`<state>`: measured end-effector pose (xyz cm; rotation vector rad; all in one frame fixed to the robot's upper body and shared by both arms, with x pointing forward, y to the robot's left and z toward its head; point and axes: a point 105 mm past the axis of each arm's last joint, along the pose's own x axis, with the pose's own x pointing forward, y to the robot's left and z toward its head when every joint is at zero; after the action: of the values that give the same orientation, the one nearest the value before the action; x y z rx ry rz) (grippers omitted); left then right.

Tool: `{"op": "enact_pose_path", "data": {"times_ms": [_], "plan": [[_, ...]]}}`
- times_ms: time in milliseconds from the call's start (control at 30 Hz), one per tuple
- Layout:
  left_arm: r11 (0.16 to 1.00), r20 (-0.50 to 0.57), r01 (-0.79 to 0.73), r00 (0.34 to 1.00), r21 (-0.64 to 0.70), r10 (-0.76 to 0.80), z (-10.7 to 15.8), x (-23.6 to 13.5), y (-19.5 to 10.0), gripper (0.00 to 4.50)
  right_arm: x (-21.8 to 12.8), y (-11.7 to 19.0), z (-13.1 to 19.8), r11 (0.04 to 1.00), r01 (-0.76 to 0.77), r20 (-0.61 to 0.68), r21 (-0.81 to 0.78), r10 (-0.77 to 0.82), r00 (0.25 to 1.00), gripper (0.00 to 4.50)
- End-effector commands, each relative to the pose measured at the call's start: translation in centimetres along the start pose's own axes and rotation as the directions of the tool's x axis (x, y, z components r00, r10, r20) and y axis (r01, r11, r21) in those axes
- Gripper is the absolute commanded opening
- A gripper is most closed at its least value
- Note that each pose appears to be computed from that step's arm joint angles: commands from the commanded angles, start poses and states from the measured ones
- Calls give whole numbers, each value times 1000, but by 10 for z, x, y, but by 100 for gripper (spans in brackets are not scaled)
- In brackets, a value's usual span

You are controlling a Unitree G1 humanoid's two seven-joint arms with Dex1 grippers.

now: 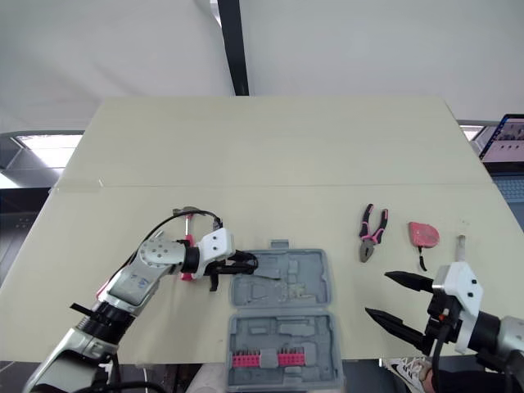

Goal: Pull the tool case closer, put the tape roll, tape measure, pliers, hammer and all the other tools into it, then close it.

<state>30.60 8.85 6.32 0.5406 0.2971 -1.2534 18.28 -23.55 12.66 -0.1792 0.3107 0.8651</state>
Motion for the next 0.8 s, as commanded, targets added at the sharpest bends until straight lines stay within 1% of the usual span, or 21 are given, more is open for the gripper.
{"op": "enact_pose_path", "data": {"times_ms": [33,100,200,267,333,367,400,433,467,500,533,567,600,633,733,767,800], "plan": [[999,18,-20,1000,-27,21,1,-4,0,104,-2,0,8,999,2,15,-34,-2,1000,450],[998,71,-66,995,-5,66,16,-15,8,104,-2,0,9,999,2,17,-36,-2,1000,450],[988,213,-152,965,-23,153,52,-44,19,104,-2,-2,9,1000,4,18,-31,-4,1000,450],[981,279,-186,941,-54,193,68,-62,16,104,-2,-2,8,1000,3,17,-19,-2,1000,450],[971,305,-218,922,-101,238,72,-78,10,104,-1,-2,7,1000,-4,15,0,4,1000,450],[962,321,-217,911,-166,261,67,-87,2,104,-1,-1,5,1000,-7,9,7,7,1000,450],[945,296,-212,912,-249,283,53,-95,-10,104,-1,-1,3,1000,-7,3,17,7,1000,450],[916,241,-220,920,-335,309,34,-103,-21,104,0,0,1,1000,-8,1,27,8,1000,450],[888,164,-257,927,-381,338,13,-111,-35,104,1,1,0,999,-7,0,37,7,1000,450],[865,97,-286,930,-412,353,-4,-119,-51,127,1,1,-1,999,-7,-3,48,8,1000,450],[848,50,-315,928,-426,370,-15,-125,-64,155,1,2,-3,998,-11,-6,62,11,1000,450],[815,25,-339,918,-470,396,-24,-131,-80,186,2,3,-6,998,-13,-17,67,14,1000,450],[790,12,-353,910,-501,415,-28,-136,-90,226,2,3,-9,997,-14,-24,70,16,1000,450],[774,4,-362,905,-520,425,-30,-138,-98,281,2,3,-11,997,-14,-30,71,16,999,450],[746,-24,-355,910,-563,415,-37,-139,-128,425,1,2,-21,998,-6,-57,58,9,998,450],[737,-34,-359,908,-573,417,-38,-139,-135,445,1,3,-23,998,-5,-61,61,9,998,450],[723,-40,-369,903,-584,428,-39,-140,-140,445,1,3,-24,998,-5,-60,65,9,998,450]]}}
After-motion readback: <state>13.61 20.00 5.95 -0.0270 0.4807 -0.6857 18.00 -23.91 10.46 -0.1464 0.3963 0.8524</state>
